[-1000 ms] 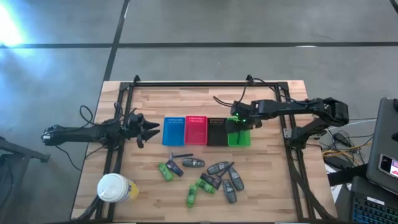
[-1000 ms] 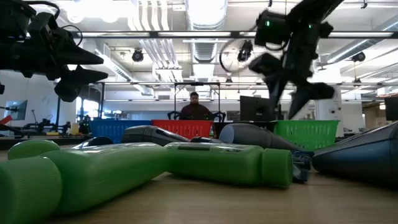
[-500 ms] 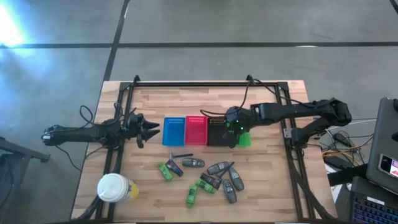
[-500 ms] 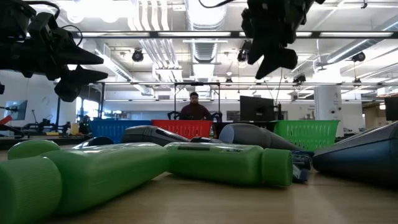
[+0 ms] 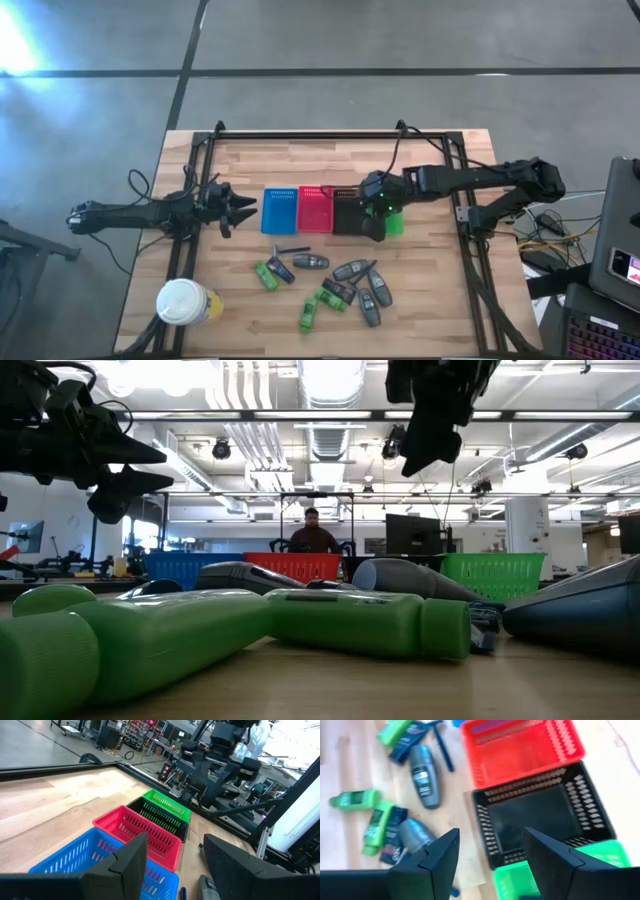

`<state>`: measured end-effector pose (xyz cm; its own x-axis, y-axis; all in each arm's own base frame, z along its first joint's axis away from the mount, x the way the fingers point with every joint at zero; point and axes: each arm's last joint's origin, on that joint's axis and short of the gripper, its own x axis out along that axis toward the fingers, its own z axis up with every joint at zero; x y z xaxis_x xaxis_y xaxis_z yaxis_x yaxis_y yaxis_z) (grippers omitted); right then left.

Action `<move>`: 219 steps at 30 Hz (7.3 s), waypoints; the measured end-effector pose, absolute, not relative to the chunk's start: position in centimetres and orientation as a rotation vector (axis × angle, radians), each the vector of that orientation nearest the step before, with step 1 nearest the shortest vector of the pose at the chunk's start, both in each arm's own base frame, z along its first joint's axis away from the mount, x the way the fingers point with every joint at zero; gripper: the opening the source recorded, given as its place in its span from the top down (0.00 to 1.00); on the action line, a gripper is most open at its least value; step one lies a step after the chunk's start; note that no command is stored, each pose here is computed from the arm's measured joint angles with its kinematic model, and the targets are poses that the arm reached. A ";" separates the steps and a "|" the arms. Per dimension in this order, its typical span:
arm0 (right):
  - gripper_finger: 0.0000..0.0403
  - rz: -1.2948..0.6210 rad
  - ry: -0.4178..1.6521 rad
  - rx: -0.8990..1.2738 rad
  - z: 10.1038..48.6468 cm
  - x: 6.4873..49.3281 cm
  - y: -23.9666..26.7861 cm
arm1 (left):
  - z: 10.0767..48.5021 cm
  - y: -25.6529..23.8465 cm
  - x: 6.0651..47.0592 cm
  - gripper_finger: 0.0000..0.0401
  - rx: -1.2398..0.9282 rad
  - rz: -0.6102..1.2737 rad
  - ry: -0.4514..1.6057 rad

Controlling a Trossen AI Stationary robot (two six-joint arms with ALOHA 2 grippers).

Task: Pick & Place Travel size toiletries
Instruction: Put the razor into the green basket

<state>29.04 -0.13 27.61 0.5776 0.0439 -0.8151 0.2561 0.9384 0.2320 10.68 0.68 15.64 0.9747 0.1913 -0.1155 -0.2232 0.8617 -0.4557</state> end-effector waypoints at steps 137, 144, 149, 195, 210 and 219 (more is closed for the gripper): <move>0.76 -1.067 0.810 1.172 15.9 25.0 -2.2 | 15.6 0.7 10.7 0.50 -0.486 0.218 0.069; 0.63 -0.973 0.800 1.110 17.7 25.3 -2.2 | 15.6 0.7 10.7 0.50 -0.486 0.218 0.069; 0.56 -0.797 0.812 0.948 20.2 25.5 -1.7 | 15.6 0.7 10.7 0.50 -0.486 0.218 0.068; 0.58 -0.450 1.111 0.640 24.1 25.3 3.7 | 18.4 1.0 10.5 0.50 -1.147 0.187 -0.327; 0.58 -0.474 1.108 0.663 24.1 25.3 3.7 | 23.8 -3.7 14.5 0.60 -0.519 0.077 0.561; 0.58 -0.557 1.082 0.680 24.0 25.1 3.5 | 20.6 -8.3 20.9 0.62 -0.162 0.102 0.858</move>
